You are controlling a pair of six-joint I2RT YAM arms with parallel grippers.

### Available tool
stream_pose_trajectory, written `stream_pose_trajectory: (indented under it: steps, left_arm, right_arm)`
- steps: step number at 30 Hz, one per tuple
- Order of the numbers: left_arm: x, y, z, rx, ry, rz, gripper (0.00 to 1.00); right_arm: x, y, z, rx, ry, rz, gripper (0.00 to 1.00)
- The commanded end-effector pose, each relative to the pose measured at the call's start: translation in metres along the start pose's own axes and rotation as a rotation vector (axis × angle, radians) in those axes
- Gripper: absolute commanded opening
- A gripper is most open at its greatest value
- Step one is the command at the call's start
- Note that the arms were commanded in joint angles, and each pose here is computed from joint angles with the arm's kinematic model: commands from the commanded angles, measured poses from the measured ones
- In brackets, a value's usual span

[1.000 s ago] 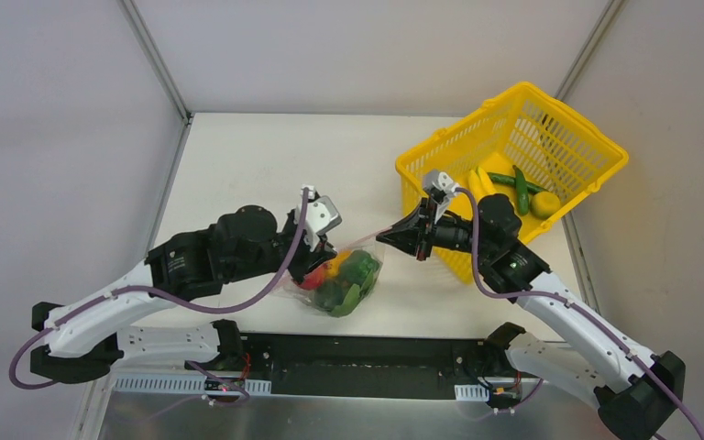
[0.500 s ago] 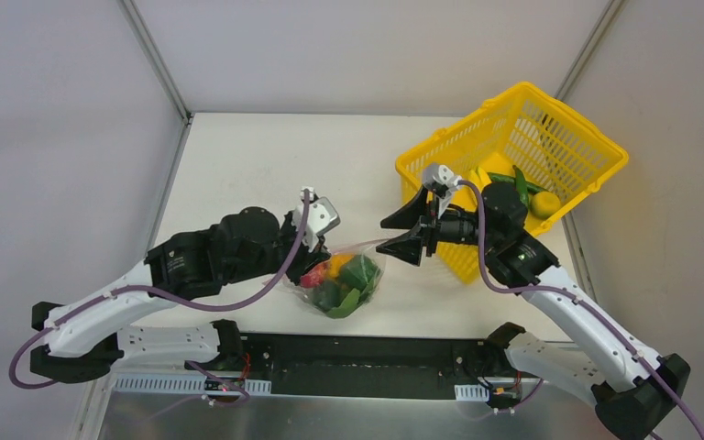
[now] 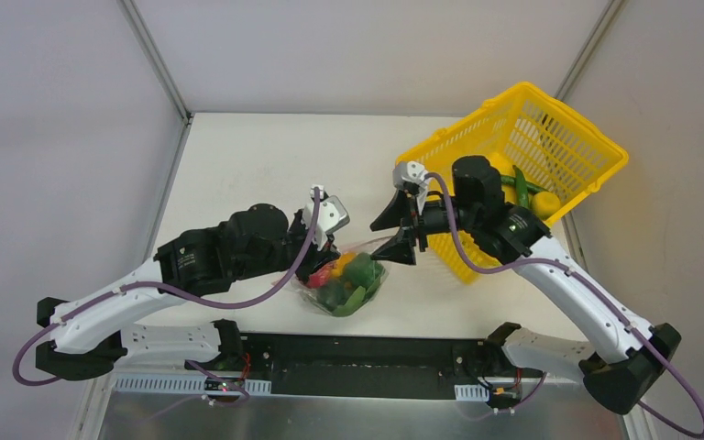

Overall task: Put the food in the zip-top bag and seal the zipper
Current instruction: Zip the zipper food storage bag at the center of the board.

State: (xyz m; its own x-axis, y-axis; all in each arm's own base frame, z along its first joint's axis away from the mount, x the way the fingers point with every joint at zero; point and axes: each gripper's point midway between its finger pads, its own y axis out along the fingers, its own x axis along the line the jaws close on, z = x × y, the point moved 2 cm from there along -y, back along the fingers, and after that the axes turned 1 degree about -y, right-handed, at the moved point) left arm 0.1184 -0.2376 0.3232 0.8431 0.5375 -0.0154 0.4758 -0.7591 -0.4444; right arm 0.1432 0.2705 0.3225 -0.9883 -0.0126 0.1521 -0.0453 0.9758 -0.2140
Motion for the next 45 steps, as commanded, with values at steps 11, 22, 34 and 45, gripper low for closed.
stream_pose_trajectory:
  steps: [11,22,34,45]
  left_arm:
    - [-0.001,-0.008,-0.020,-0.101,-0.037,0.020,0.00]
    - [0.001,-0.009,-0.017,-0.093,-0.035,0.008,0.00]
    - [0.028,-0.028,0.018,-0.051,-0.068,-0.140,0.00]
    - [0.044,-0.051,0.054,-0.008,-0.080,-0.219,0.00]
  right_arm:
    - [0.008,0.036,-0.003,0.080,-0.049,-0.087,0.55]
    - [-0.001,0.042,-0.003,0.055,-0.027,-0.026,0.07]
    - [-0.005,0.030,0.007,-0.006,-0.039,0.091,0.00]
    - [-0.019,0.025,0.007,-0.071,-0.031,0.208,0.00]
